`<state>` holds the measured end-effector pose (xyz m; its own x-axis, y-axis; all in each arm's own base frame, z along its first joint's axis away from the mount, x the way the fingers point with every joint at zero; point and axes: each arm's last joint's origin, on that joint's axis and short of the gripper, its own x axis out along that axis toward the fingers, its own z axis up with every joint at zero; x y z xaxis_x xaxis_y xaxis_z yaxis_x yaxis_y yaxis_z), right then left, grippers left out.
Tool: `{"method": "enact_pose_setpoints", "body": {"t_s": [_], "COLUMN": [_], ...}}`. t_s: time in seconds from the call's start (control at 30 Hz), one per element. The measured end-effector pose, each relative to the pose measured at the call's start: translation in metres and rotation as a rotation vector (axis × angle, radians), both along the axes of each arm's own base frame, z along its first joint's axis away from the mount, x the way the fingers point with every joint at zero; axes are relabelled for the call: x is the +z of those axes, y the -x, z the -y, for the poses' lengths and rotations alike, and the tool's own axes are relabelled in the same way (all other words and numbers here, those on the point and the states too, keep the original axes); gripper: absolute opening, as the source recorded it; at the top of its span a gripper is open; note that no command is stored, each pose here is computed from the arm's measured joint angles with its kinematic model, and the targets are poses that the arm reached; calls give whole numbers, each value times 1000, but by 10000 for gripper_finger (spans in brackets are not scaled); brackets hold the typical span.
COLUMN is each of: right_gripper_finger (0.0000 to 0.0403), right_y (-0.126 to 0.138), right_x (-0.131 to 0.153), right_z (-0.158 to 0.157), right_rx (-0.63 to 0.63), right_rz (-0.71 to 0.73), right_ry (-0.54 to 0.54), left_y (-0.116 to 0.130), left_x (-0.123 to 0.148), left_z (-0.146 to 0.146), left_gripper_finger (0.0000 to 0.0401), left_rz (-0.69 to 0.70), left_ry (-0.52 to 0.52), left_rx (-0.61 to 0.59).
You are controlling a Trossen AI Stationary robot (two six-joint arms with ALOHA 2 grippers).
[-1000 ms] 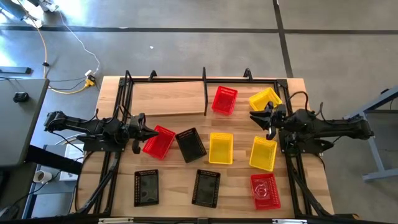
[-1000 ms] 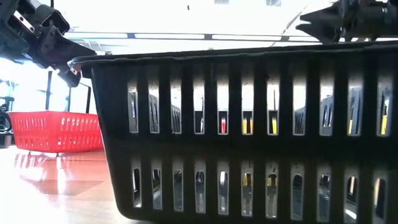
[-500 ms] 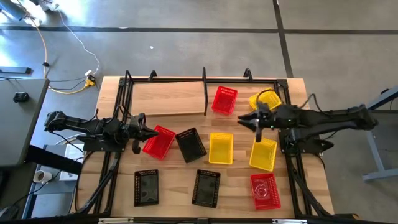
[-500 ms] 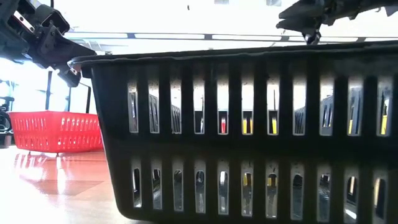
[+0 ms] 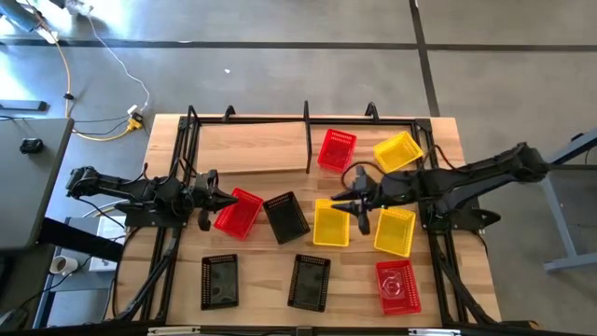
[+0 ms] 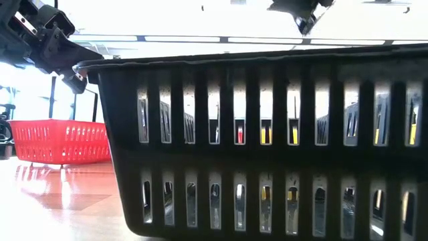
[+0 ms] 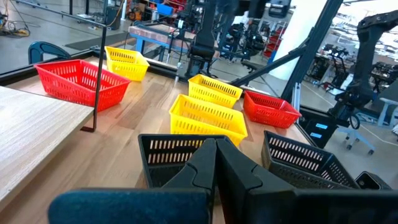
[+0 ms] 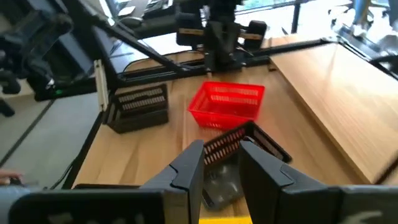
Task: Stack baskets on shelf by color
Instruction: Put the top black bin on the shelf
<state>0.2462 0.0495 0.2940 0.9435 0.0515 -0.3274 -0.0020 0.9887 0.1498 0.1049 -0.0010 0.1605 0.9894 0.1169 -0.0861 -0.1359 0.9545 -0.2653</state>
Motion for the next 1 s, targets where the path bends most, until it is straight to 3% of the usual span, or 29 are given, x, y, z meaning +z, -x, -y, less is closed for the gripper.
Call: {"method": "enact_pose_setpoints", "body": {"t_s": [0.27, 0.53, 1.0], "right_gripper_finger": [87, 88, 145], "right_y": [-33, -63, -108], "right_x": [6, -13, -61], "right_z": [-14, -21, -36], "right_rx": [85, 168, 322], "right_rz": [-45, -107, -202], "right_ry": [159, 347, 348], "left_y": [0, 0, 0], "left_x": [0, 0, 0], "left_z": [0, 0, 0], "left_gripper_finger": [0, 0, 0], "left_rz": [0, 0, 0], "left_ry": [0, 0, 0], "left_rx": [0, 0, 0]}}
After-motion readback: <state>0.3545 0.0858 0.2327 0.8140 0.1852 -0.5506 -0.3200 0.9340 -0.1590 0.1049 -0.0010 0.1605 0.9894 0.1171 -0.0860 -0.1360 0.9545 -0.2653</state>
